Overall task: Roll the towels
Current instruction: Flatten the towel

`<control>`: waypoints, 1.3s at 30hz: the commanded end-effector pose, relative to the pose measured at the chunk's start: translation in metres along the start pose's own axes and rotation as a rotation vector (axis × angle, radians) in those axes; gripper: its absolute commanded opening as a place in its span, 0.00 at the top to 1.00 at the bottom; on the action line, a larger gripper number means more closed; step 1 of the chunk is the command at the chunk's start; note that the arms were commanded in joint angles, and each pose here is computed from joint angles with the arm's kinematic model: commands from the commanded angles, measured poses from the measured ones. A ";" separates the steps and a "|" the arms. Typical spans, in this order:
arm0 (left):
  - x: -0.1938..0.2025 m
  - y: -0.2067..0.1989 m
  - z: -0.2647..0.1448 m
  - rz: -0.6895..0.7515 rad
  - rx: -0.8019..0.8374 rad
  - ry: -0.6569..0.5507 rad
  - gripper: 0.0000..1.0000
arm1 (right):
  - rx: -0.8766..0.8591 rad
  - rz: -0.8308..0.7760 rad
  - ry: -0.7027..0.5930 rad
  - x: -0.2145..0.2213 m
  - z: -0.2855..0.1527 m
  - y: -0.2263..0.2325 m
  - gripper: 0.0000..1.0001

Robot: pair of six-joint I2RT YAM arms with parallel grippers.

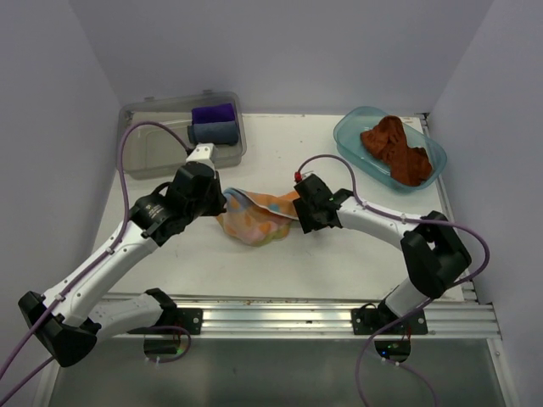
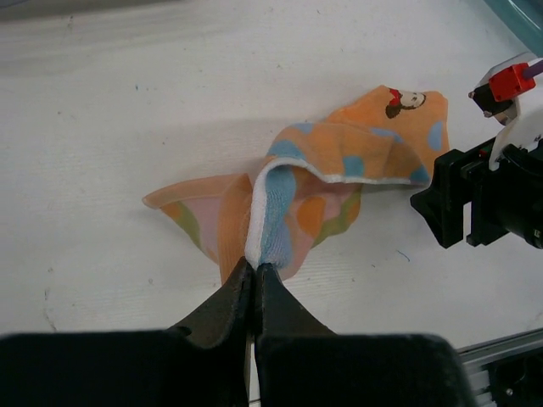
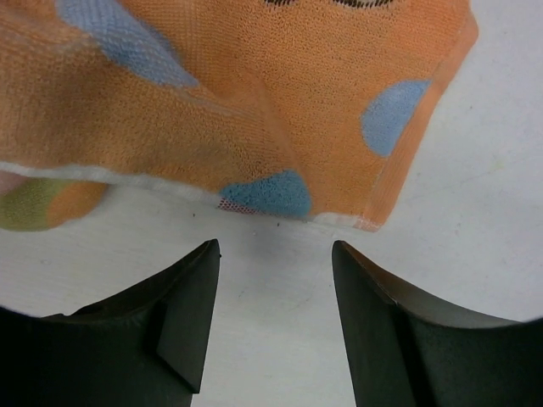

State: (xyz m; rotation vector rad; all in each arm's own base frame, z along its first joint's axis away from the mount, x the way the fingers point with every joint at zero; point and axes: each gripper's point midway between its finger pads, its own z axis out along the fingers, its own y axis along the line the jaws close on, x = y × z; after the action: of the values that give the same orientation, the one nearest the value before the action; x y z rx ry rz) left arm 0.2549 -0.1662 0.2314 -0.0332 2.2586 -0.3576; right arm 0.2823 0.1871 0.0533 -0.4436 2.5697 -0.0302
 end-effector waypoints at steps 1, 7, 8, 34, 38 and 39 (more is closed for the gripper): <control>-0.012 0.005 -0.006 0.005 -0.022 -0.036 1.00 | 0.047 -0.048 -0.059 -0.016 0.011 -0.006 0.39; -0.015 0.004 -0.007 0.003 -0.017 -0.043 1.00 | 0.076 -0.072 -0.065 -0.021 0.035 -0.004 0.39; -0.015 0.004 -0.007 0.004 -0.015 -0.043 1.00 | 0.085 -0.072 -0.065 -0.022 0.038 -0.005 0.43; -0.100 0.004 -0.139 -0.089 0.110 -0.339 1.00 | -0.191 0.130 -0.583 -0.077 -0.268 -0.053 1.00; -0.091 -0.004 -0.139 -0.115 0.170 -0.319 1.00 | -0.208 0.167 -0.540 -0.074 -0.279 -0.052 1.00; -0.090 -0.005 -0.134 -0.124 0.168 -0.317 1.00 | -0.183 0.176 -0.523 -0.073 -0.276 -0.055 1.00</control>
State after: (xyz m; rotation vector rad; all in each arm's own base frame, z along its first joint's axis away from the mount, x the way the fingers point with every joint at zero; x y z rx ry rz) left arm 0.2103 -0.1199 0.3982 -0.1208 1.8588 -0.5622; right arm 0.2294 0.1445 0.3529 -0.2436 1.9593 0.3700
